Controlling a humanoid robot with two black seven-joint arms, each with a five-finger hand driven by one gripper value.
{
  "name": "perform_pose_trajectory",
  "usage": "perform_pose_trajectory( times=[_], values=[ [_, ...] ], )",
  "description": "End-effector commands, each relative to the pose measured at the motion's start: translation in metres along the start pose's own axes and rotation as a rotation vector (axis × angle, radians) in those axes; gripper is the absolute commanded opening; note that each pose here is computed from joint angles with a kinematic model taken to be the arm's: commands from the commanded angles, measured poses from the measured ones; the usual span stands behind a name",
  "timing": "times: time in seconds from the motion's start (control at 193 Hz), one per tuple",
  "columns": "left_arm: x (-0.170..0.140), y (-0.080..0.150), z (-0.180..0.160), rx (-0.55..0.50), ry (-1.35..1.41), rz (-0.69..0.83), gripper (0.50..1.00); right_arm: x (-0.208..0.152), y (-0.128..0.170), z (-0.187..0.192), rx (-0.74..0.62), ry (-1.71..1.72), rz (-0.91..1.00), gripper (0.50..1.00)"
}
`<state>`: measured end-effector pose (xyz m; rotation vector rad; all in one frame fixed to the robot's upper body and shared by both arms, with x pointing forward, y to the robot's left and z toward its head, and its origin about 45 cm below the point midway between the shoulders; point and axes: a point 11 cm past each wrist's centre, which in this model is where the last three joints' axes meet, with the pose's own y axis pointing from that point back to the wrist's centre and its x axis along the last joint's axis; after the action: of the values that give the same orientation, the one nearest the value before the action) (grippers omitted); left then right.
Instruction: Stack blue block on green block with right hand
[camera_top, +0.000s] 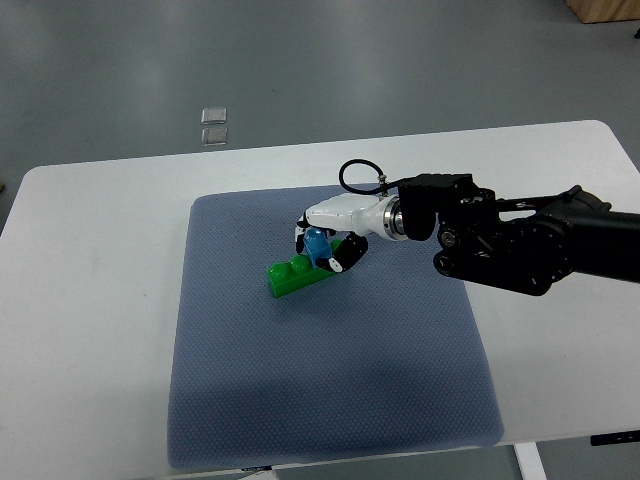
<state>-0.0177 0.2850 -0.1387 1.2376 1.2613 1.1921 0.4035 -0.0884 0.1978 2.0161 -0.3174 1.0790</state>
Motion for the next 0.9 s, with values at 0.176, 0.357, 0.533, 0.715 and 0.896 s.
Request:
perform_pose_trajectory(
  times=[0.176, 0.357, 0.533, 0.715, 0.896],
  values=[
    [0.0, 0.0, 0.0, 0.0, 0.0, 0.0, 1.0, -0.003, 0.0, 0.0, 0.013, -0.01, 0.024, 0.541],
    [0.0, 0.0, 0.0, 0.0, 0.0, 0.0, 1.0, -0.001, 0.0, 0.001, 0.012, -0.01, 0.043, 0.515],
    [-0.001, 0.0, 0.0, 0.0, 0.0, -0.002, 1.0, -0.002, 0.0, 0.002, 0.01, -0.016, 0.048, 0.5],
    [-0.001, 0.0, 0.0, 0.0, 0.0, -0.002, 1.0, -0.009, -0.001, 0.007, 0.008, -0.03, 0.065, 0.5],
    [0.0, 0.0, 0.0, 0.0, 0.0, 0.0, 1.0, -0.014, -0.001, 0.009, 0.008, -0.039, 0.072, 0.5]
  ],
)
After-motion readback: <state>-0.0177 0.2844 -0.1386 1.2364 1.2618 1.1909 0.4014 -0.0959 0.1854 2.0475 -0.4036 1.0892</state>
